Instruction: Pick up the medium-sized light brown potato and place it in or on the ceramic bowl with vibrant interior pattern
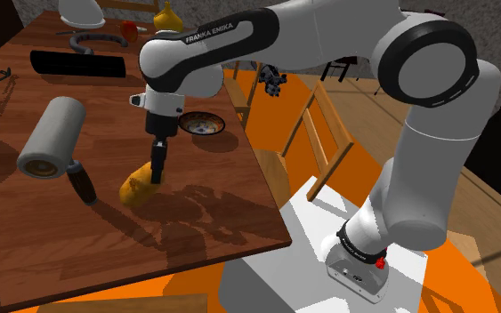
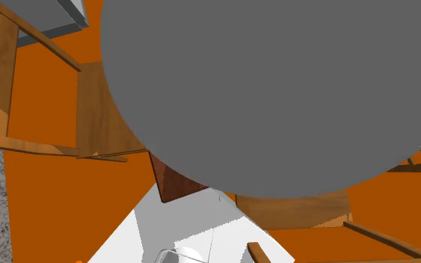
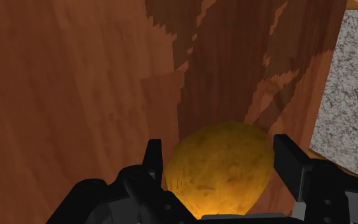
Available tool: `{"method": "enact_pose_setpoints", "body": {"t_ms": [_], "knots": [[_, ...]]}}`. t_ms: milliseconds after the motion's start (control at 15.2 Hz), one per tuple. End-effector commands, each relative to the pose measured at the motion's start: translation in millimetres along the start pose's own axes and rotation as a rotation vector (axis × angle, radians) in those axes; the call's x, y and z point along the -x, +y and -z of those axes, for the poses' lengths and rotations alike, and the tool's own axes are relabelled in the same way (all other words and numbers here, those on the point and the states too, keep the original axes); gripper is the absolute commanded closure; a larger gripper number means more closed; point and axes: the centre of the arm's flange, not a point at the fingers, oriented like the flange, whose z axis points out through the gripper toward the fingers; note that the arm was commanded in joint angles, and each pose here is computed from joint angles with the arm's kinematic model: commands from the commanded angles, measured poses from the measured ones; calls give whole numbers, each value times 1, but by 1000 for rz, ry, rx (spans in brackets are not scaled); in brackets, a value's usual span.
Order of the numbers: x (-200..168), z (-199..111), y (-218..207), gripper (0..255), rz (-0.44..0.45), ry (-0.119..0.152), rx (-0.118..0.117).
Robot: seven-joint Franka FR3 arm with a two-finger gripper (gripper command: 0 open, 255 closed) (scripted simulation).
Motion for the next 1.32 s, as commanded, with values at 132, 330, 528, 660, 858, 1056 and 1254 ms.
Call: {"method": "enact_pose_setpoints", "body": {"t_ms": [132, 330, 528, 660, 858, 1056, 1254], "knots": [[-3, 18, -10, 255, 0, 0, 0], [-6, 32, -18, 255, 0, 0, 0], [-8, 46, -25, 255, 0, 0, 0], [-9, 55, -30, 255, 0, 0, 0], [-12, 69, -38, 255, 0, 0, 0], [1, 86, -21, 255, 0, 0, 0], [21, 105, 7, 255, 0, 0, 0]]}}
